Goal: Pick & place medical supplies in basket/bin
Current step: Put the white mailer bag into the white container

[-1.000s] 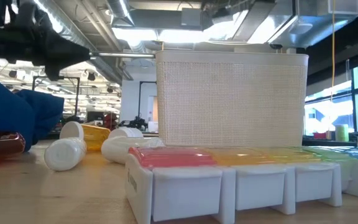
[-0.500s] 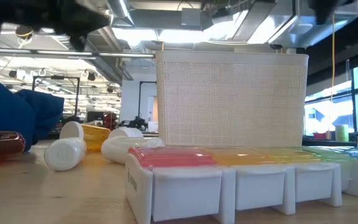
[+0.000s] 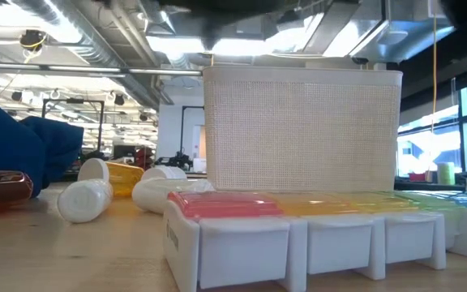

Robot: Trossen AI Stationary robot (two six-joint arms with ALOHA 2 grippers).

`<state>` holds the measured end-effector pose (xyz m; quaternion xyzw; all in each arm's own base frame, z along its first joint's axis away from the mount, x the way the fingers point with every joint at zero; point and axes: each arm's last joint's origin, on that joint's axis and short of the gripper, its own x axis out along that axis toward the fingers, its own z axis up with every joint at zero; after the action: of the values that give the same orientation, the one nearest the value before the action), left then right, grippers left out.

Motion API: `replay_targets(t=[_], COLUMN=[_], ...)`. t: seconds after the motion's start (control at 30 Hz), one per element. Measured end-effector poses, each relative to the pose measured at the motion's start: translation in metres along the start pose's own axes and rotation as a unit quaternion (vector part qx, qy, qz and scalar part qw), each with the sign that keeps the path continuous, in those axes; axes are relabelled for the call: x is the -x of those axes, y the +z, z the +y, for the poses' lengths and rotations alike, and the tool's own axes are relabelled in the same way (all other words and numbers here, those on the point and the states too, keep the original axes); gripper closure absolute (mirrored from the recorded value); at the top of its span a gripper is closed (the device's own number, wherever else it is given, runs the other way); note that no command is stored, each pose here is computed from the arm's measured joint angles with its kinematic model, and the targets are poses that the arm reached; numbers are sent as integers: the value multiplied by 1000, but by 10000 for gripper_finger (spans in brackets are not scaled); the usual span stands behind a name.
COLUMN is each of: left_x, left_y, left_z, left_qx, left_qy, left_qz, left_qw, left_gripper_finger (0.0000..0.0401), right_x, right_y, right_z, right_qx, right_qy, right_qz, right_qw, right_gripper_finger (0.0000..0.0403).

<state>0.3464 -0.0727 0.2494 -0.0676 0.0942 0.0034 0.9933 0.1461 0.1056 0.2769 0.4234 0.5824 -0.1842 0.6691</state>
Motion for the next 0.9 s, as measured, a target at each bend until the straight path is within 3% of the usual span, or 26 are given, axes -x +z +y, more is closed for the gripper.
replay_targets(t=[0.23, 0.37, 0.53, 0.73, 0.9], left_x=[-97, -140, -174, -206, -226], left_y=[0, -6, -24, -62, -77], left_z=[-24, -34, -40, -38, -33], left_qx=[2, 4, 7, 65, 91], left_qy=[-20, -34, -56, -78, -81], left_qz=[-6, -16, -11, 19, 20], left_qw=[1000, 999, 998, 995, 992], left_gripper_finger=[400, 399, 400, 400, 400], right_x=[-4, -12, -22, -31, -41], right_y=[-14, -16, -14, -13, -12], right_z=[-36, -55, -80, -99, -103], right_qx=[33, 44, 46, 45, -15], right_qy=[14, 53, 84, 120, 135], right_qz=[28, 36, 34, 32, 41], right_qw=[999, 997, 995, 991, 990], right_gripper_finger=[83, 83, 83, 83, 83])
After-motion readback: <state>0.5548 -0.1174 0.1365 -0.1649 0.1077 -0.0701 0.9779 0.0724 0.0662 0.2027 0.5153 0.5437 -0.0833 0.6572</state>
